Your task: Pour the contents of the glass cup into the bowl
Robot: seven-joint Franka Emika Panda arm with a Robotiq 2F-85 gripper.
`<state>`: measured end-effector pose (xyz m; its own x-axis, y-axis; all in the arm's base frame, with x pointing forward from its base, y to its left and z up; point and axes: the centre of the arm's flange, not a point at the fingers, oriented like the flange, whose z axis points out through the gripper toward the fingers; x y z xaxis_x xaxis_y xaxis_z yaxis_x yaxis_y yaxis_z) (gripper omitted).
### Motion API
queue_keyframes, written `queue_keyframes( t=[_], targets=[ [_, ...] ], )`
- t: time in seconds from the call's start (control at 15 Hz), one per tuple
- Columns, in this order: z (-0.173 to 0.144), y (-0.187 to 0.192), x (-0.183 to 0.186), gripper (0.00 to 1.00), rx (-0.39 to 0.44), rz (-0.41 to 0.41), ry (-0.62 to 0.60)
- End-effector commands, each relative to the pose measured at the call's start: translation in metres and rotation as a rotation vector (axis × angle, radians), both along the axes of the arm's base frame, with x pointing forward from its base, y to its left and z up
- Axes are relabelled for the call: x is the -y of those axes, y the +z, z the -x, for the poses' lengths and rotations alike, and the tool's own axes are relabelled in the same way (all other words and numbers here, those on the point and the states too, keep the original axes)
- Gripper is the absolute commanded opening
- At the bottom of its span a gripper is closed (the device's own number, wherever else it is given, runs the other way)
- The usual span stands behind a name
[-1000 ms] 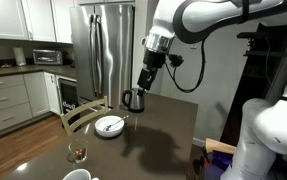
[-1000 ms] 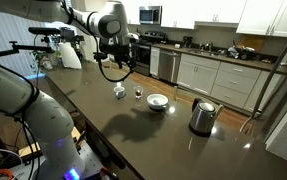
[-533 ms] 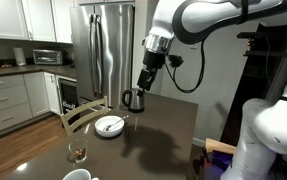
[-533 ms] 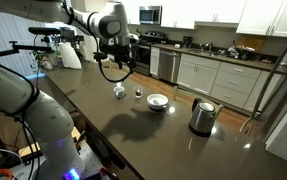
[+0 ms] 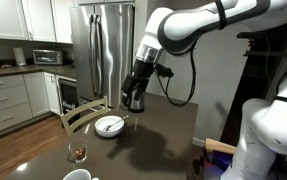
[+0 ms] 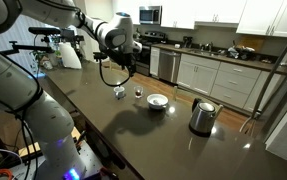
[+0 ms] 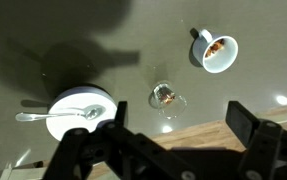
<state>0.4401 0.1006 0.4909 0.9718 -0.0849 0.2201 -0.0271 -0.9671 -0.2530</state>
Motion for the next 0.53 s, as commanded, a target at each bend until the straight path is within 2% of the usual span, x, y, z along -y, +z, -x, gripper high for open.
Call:
queue_keyframes(
  t=[0.0, 0.13, 0.47],
  targets=[
    [-0.025, -0.032, -0.008, 1.00, 0.020, -0.156, -0.113],
    [-0.028, -0.055, -0.007, 1.00, -0.006, -0.226, -0.171],
    [0.000, -0.119, -0.004, 1.00, -0.077, -0.480, -0.355]
  ],
)
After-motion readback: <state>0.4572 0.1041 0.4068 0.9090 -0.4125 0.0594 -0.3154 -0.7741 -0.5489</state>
